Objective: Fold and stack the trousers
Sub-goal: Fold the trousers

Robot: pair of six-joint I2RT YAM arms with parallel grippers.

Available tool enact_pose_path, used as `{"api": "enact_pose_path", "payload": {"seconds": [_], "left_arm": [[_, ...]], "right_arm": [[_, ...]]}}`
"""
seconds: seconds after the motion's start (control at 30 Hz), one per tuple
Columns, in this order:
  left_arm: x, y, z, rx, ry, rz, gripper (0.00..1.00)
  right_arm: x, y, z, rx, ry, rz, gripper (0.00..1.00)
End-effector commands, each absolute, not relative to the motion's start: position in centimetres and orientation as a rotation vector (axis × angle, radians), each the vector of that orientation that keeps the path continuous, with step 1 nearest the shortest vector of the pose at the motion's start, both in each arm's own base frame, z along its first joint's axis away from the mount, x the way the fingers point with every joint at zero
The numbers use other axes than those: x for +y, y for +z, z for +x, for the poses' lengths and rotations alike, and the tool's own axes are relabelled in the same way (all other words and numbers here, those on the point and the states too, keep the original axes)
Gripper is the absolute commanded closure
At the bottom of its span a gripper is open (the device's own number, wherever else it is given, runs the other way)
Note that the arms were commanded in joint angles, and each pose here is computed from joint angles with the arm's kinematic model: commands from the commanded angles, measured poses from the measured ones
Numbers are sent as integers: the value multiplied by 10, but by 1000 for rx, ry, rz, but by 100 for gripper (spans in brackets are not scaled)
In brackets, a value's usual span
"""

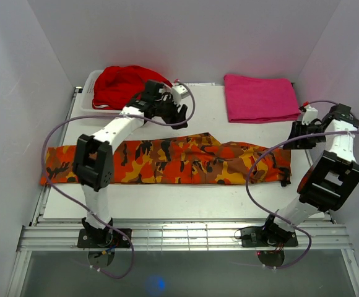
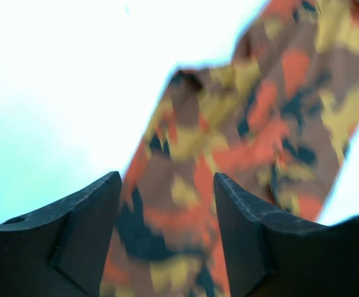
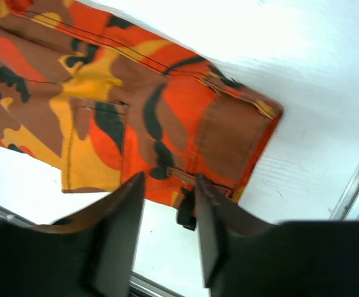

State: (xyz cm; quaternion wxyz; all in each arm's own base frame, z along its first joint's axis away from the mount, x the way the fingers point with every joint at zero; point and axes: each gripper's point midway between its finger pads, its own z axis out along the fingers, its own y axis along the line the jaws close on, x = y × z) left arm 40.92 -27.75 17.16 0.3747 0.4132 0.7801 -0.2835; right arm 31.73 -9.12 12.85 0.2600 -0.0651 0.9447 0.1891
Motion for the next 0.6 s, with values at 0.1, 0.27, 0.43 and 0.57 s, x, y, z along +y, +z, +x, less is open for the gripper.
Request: {"api": "enact_pose_path", "payload": {"seconds": [0.1,0.27,0.43,0.57], "left_arm": [[-351,130,456,2060,-839,999,36],[-390,117,443,2014,-926,1091,37],[-402,101,431,2023,-984,1106,37],[-410,99,421,2011,-1046,1098,37]], "right_arm": [[-44,110,309,2614,547,-341,77],[-59,59,298,2716,411,-332,92],[-65,32,302,2732,364,-319,92],[-67,19,303,2730,339,-310,92]]}}
